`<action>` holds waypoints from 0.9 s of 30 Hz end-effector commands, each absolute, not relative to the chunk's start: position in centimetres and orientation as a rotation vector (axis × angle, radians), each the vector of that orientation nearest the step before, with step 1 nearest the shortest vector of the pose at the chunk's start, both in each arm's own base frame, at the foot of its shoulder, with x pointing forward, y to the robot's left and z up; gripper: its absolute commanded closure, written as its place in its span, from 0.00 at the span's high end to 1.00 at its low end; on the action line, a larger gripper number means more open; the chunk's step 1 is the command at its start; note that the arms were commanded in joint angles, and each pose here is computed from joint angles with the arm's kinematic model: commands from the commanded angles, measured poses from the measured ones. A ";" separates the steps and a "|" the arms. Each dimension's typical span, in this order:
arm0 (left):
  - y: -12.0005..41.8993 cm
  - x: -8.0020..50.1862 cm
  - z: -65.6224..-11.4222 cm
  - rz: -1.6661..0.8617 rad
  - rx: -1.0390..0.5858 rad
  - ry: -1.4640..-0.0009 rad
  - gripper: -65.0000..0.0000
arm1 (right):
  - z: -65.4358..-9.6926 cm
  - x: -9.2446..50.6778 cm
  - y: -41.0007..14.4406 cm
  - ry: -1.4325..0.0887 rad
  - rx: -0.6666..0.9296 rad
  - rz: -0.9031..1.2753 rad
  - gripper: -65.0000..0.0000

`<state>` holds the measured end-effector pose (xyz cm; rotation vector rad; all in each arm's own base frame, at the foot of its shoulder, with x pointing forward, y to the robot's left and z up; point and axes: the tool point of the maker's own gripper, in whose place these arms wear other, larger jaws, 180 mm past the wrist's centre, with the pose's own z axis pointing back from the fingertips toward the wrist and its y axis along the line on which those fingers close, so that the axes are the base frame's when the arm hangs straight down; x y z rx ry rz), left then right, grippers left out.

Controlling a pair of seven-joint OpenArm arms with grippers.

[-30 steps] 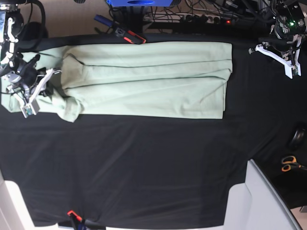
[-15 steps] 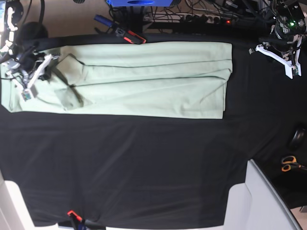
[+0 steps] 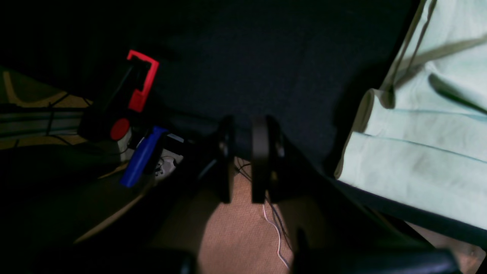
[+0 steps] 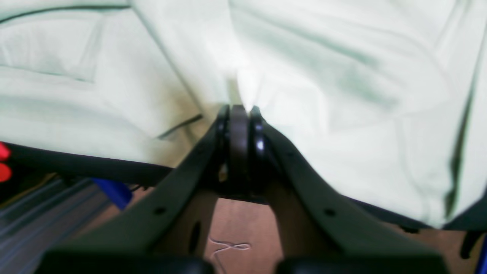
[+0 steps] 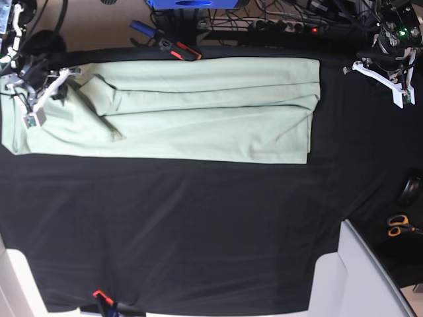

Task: Fold the T-shirt properly
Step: 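Lower the left gripper onto the folded shirt end and grasp it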

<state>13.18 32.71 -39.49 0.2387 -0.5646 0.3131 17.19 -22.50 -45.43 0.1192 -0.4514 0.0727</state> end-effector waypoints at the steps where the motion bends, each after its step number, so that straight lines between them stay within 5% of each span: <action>1: 33.2 13.5 -38.8 0.302 0.255 -0.588 0.10 | -44.6 18.0 -22.6 -0.489 0.117 0.071 0.12; 8: 33.2 13.5 -38.8 0.302 0.255 -0.588 0.10 | -43.8 17.1 -26.1 -0.565 0.066 -0.163 0.46; 14: 33.0 14.4 -39.5 0.331 0.228 -0.594 0.12 | -38.9 17.3 -30.3 -0.842 -0.107 -0.284 0.54; 20: 33.1 16.1 -39.3 0.338 0.215 -0.627 0.52 | -39.4 16.9 -30.4 -0.795 -0.170 -0.209 0.60; 27: 30.5 19.8 -39.4 0.133 0.028 -0.693 0.74 | -39.5 16.8 -30.5 -0.790 -0.173 -0.205 0.62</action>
